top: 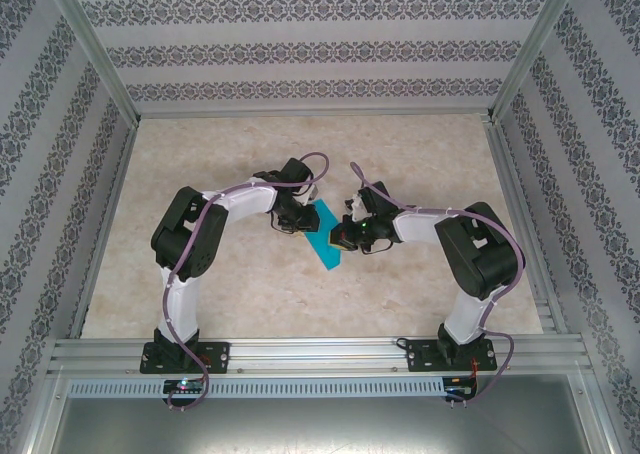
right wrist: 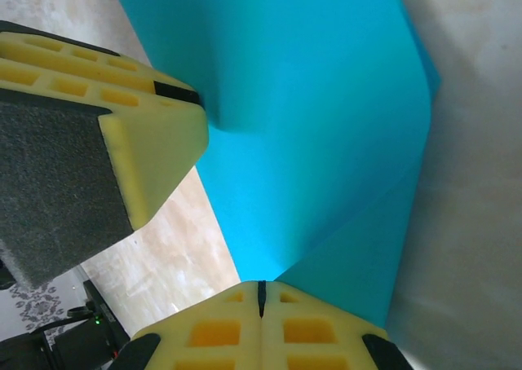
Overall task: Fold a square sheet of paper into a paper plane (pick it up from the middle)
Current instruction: Third fold the triangle at the center of the table.
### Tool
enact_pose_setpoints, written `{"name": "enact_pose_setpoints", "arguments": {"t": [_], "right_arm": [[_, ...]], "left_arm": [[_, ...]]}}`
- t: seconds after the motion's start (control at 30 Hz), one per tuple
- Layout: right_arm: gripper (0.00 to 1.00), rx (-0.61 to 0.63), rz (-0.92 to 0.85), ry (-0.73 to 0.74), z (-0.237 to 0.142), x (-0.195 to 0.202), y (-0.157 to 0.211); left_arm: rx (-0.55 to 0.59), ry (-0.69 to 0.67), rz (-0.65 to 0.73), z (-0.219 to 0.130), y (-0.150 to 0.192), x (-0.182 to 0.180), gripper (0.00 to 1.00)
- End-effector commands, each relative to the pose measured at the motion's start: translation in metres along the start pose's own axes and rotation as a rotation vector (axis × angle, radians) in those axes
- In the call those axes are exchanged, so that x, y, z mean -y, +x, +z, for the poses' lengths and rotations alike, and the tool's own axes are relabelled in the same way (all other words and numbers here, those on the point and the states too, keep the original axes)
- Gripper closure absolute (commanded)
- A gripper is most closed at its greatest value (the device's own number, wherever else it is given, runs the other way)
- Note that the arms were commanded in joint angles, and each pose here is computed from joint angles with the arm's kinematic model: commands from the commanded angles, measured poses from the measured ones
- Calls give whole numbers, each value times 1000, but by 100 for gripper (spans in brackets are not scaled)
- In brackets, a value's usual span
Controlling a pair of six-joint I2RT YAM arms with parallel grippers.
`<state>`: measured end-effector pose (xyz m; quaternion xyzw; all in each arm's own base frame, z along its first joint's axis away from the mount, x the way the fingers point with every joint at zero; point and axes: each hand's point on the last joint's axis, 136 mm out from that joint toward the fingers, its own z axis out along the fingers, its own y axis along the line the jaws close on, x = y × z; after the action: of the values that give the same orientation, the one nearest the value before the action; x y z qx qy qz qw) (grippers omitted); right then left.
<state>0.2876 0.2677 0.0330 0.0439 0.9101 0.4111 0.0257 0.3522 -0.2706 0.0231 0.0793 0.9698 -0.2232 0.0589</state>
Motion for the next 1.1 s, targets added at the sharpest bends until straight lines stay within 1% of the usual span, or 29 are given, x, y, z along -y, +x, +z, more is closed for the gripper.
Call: {"name": "enact_pose_setpoints", "arguments": {"t": [0.0, 0.33, 1.07], "right_arm": [[99, 22, -17, -30, 3, -16, -10], [99, 14, -5, -39, 12, -21, -12], [99, 6, 10, -29, 32, -22, -16]], "left_arm": [[-41, -12, -9, 7, 9, -9, 76], [-46, -10, -11, 7, 14, -11, 76], [-32, 48, -51, 2, 15, -14, 76]]}}
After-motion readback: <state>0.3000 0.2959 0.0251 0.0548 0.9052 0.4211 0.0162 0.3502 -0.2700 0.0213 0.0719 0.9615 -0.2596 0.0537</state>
